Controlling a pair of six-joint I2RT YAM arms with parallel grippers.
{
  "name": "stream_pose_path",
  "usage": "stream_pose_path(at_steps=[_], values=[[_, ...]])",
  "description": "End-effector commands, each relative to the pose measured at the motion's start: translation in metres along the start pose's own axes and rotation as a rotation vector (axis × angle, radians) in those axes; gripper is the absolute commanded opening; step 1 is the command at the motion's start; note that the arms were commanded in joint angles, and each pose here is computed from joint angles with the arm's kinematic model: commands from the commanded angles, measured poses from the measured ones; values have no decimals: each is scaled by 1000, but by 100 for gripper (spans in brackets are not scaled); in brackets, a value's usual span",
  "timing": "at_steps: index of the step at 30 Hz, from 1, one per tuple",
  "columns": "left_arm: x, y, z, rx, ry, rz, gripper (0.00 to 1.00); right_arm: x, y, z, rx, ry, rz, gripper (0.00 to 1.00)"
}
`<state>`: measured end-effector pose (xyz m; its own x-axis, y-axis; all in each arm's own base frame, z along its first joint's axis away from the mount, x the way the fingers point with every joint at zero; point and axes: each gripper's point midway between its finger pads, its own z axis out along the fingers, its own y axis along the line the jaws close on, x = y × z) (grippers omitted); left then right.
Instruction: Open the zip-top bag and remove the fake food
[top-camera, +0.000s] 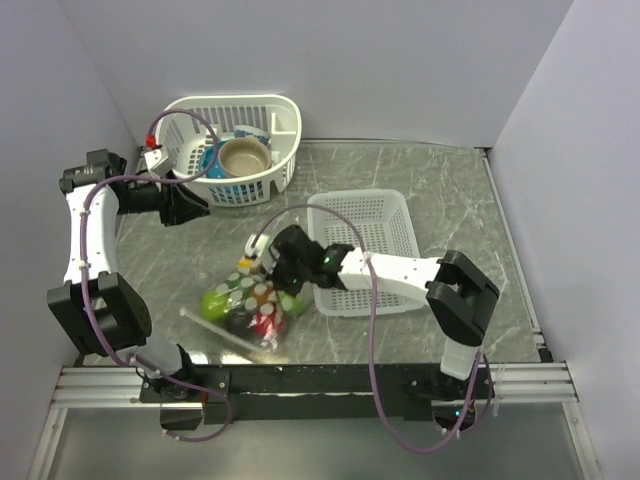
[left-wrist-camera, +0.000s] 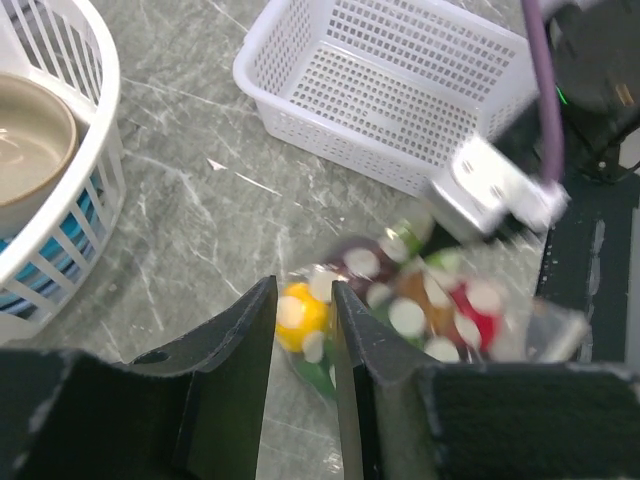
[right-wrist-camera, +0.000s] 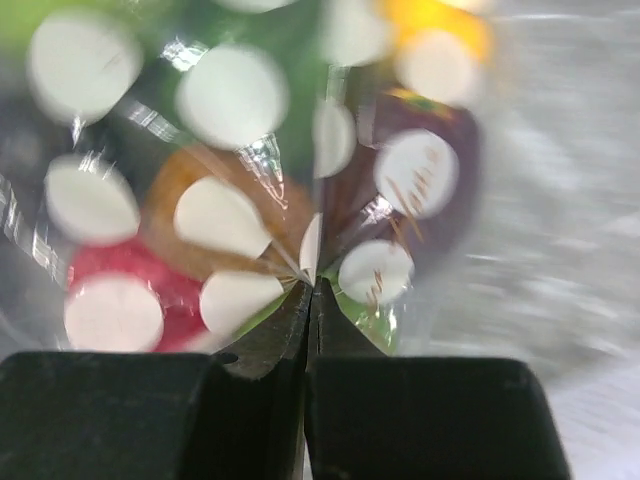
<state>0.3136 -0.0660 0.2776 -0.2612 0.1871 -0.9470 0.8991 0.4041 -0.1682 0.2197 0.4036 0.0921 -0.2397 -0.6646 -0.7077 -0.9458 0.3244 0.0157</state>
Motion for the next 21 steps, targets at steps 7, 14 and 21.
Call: stream_pose_path(at_steps=[7,14,21], values=[[65,-14,6,43,98,65,35,-34,-139,-18,367,37,-124,36],[89,-12,7,56,153,33,35,-77,-90,-72,505,-100,-234,100],[97,1,16,88,90,3,34,-98,15,-55,188,-123,-234,100]])
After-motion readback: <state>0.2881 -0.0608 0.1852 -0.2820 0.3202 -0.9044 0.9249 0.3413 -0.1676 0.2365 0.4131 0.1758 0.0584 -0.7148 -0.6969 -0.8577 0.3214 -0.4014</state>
